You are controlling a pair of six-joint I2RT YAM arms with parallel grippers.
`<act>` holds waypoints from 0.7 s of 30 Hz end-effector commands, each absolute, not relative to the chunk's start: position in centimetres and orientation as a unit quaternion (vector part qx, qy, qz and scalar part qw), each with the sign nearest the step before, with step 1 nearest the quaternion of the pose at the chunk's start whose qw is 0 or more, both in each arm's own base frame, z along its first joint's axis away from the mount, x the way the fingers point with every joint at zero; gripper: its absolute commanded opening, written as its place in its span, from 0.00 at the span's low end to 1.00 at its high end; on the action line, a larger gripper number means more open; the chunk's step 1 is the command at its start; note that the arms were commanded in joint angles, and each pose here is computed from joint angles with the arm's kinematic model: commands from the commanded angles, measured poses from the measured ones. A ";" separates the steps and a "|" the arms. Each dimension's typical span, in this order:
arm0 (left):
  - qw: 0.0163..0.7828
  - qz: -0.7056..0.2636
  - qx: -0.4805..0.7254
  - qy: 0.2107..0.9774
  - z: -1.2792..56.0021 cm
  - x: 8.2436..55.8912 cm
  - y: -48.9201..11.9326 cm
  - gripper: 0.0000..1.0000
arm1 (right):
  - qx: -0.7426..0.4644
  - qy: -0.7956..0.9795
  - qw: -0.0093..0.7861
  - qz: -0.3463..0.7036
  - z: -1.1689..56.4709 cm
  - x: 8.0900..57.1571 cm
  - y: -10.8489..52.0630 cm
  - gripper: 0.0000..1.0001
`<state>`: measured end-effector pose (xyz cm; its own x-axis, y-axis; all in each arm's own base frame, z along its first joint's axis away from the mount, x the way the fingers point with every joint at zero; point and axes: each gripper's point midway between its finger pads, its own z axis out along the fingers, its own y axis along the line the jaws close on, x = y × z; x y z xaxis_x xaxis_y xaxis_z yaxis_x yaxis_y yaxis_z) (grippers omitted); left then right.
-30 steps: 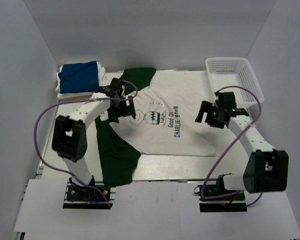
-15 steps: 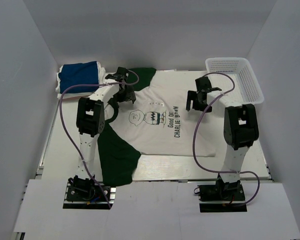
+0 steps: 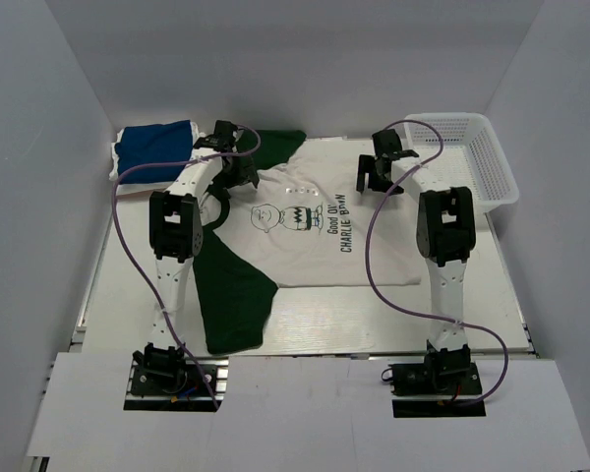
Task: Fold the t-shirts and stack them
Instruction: Flatten out the tshirt
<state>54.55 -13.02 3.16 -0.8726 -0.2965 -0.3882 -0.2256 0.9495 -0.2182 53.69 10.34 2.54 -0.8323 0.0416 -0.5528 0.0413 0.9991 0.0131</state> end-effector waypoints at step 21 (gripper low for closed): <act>0.203 -0.140 -0.207 0.947 13.4 28.0 -9.9 0.99 | -0.042 0.843 0.493 0.210 21.4 41.4 16.5 0.90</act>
<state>33.10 -10.44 13.45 -0.8535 -0.3453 -0.3903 -0.2282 0.9210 -0.3157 42.38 17.51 22.05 -0.5223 0.0246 -0.8524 -0.3398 0.9108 0.2345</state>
